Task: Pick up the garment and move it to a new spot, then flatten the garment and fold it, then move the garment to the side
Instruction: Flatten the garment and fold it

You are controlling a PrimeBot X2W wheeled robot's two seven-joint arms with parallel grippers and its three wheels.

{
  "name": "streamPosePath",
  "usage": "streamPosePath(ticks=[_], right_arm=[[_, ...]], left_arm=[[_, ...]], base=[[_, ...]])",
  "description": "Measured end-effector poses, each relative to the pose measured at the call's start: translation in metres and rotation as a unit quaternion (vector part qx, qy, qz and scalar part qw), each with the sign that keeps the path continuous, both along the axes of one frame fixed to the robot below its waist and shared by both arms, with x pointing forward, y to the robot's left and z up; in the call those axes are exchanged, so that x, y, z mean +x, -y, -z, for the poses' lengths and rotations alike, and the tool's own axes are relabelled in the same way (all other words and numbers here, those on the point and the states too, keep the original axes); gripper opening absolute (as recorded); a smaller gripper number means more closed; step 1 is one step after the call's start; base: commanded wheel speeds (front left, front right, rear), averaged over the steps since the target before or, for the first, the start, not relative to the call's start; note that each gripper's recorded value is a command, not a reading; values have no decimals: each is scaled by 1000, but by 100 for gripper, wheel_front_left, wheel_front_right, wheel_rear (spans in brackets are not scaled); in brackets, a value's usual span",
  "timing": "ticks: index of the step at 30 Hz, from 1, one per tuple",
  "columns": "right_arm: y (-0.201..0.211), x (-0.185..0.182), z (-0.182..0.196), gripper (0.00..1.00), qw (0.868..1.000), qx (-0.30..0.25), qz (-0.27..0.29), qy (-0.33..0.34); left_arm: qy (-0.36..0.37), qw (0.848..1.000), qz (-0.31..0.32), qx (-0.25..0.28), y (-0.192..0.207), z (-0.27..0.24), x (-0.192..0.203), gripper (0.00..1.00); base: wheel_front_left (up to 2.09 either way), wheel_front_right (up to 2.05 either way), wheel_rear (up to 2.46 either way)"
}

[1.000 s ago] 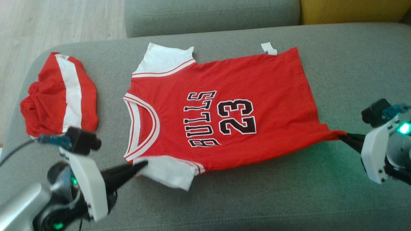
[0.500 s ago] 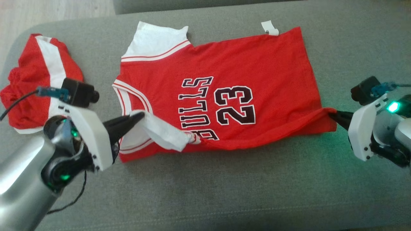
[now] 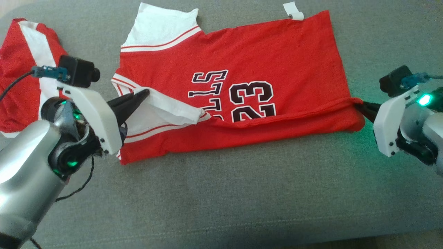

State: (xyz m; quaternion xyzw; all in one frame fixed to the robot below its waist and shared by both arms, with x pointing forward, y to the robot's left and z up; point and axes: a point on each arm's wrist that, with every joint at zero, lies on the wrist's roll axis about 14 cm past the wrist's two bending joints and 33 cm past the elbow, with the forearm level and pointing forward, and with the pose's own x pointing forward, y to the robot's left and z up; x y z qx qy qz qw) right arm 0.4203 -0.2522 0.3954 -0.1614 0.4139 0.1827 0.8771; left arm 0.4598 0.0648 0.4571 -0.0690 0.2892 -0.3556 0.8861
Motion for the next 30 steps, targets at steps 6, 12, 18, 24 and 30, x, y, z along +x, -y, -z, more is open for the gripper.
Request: streamPosePath(ticks=[6,12,18,24,30], right_arm=[[-6,6,4,0,1000,6,-2,2],[-6,10,5,0,1000,6,-2,6],[-7,16,5,100,1000,10,-1,27],[-6,21,-5,100,998,23,7,62],[-10,50,-57,100,973,92,39,208]], left_arm=[[7,1000,-4,0,3,2,10,0],[16,1000,-10,6,4,7,20,0],[26,999,-25,29,-3,18,33,100],[77,994,-79,22,-10,3,55,100],[182,963,-187,-63,-22,-58,78,100]], base=[[0,0,0],[0,0,0],[0,0,0],[0,0,0],[0,0,0]])
